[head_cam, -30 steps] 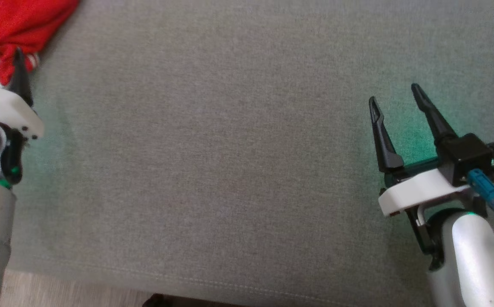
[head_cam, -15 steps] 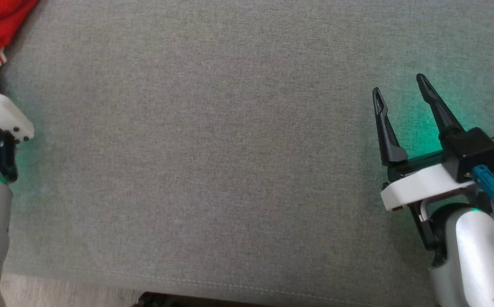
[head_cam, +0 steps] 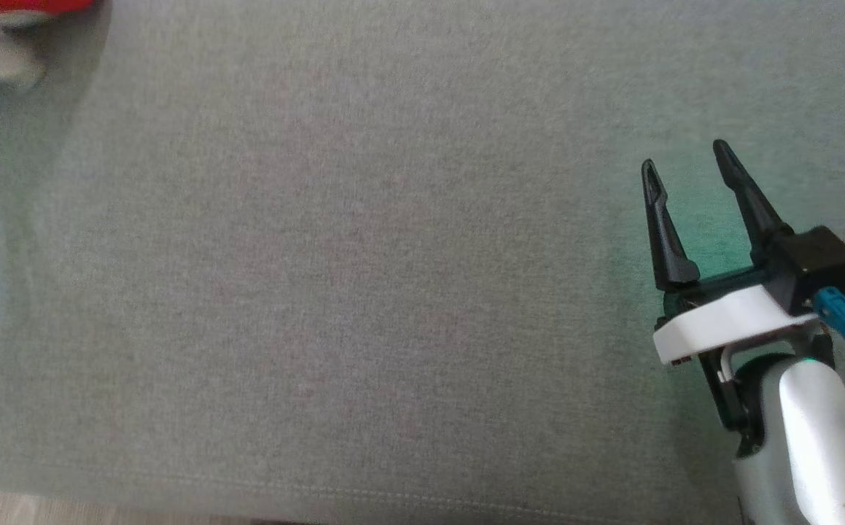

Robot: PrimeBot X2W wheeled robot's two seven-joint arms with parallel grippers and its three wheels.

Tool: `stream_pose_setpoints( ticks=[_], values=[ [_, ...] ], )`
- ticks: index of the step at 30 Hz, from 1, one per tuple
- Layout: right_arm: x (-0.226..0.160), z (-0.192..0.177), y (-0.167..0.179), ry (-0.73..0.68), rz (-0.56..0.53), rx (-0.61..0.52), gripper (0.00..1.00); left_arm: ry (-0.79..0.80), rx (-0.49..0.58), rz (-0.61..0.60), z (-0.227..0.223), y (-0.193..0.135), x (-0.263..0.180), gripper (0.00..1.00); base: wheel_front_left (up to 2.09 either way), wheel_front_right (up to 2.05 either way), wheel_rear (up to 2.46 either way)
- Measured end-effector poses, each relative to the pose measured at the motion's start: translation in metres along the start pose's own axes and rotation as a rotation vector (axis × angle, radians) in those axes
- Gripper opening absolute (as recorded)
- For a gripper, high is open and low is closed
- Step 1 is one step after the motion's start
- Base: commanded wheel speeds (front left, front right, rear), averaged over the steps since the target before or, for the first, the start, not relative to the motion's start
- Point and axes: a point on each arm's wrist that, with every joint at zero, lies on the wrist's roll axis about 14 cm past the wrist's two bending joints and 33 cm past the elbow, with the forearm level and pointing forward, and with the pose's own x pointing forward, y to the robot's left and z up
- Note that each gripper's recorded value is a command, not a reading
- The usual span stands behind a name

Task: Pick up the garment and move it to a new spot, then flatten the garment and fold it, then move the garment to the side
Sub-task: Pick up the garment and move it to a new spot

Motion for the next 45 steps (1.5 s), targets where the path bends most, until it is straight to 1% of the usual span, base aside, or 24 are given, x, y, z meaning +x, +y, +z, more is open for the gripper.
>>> stream_pose_setpoints(
  ticks=[3, 6, 10, 14, 17, 20, 21, 22, 24, 25, 28, 30, 32, 34, 36, 39, 42, 45],
  values=[
    [-0.010, 0.013, -0.003, -0.040, -0.014, 0.017, 1.00, -0.114, 0.065, -0.006, 0.049, 0.009, -0.006, 0.00, 0.00, 0.00, 0.00],
    [-0.025, 0.024, -0.008, -0.072, -0.038, 0.037, 1.00, -0.227, 0.115, -0.044, 0.100, 0.005, -0.019, 0.00, 0.00, 0.00, 0.00],
    [-0.056, 0.024, -0.016, -0.085, -0.086, 0.068, 1.00, -0.351, 0.169, -0.131, 0.157, -0.017, -0.046, 0.00, 0.00, 0.00, 0.00],
    [-0.089, 0.026, -0.030, -0.105, -0.154, 0.089, 1.00, -0.480, 0.215, -0.222, 0.209, -0.047, -0.082, 0.00, 0.00, 0.00, 0.00],
    [-0.114, 0.026, -0.040, -0.120, -0.208, 0.098, 1.00, -0.579, 0.235, -0.297, 0.245, -0.075, -0.111, 0.00, 0.00, 0.00, 0.00],
    [-0.139, 0.023, -0.054, -0.129, -0.272, 0.109, 1.00, -0.668, 0.244, -0.389, 0.275, -0.114, -0.138, 0.00, 0.00, 0.00, 0.00],
    [-0.147, 0.022, -0.058, -0.132, -0.294, 0.112, 1.00, -0.700, 0.247, -0.430, 0.284, -0.131, -0.148, 0.00, 0.00, 0.00, 0.00],
    [-0.162, 0.022, -0.066, -0.148, -0.335, 0.123, 1.00, -0.763, 0.243, -0.522, 0.299, -0.170, -0.172, 0.00, 0.00, 0.00, 0.00],
    [-0.174, 0.023, -0.074, -0.161, -0.370, 0.126, 1.00, -0.806, 0.205, -0.630, 0.311, -0.207, -0.197, 0.00, 0.00, 0.00, 0.00],
    [-0.174, 0.023, -0.074, -0.161, -0.370, 0.126, 1.00, -0.806, 0.205, -0.630, 0.311, -0.207, -0.197, 0.00, 0.00, 0.00, 0.00],
    [-0.188, 0.024, -0.084, -0.178, -0.416, 0.135, 1.00, -0.837, 0.153, -0.781, 0.319, -0.256, -0.230, 0.00, 0.00, 0.00, 0.00],
    [-0.194, 0.022, -0.088, -0.177, -0.437, 0.140, 1.00, -0.844, 0.123, -0.856, 0.320, -0.278, -0.245, 0.00, 0.00, 0.00, 0.00],
    [-0.195, 0.018, -0.091, -0.171, -0.449, 0.149, 1.00, -0.839, 0.107, -0.901, 0.317, -0.292, -0.247, 0.00, 0.00, 0.00, 0.00],
    [-0.193, 0.013, -0.093, -0.158, -0.454, 0.158, 1.00, -0.794, 0.101, -0.919, 0.302, -0.302, -0.234, 0.00, 0.00, 0.00, 0.00],
    [-0.189, 0.009, -0.094, -0.145, -0.455, 0.159, 1.00, -0.712, 0.093, -0.918, 0.275, -0.309, -0.210, 0.00, 0.00, 0.00, 0.00],
    [-0.182, 0.004, -0.098, -0.129, -0.457, 0.166, 1.00, -0.542, 0.092, -0.890, 0.215, -0.313, -0.167, 0.00, 0.00, 0.00, 0.00],
    [-0.172, 0.002, -0.103, -0.121, -0.459, 0.162, 1.00, -0.376, 0.106, -0.843, 0.153, -0.308, -0.128, 0.00, 0.00, 0.00, 0.00],
    [-0.163, -0.001, -0.107, -0.114, -0.459, 0.159, 1.00, -0.244, 0.109, -0.781, 0.101, -0.297, -0.096, 0.00, 0.00, 0.00, 0.00]
  ],
)
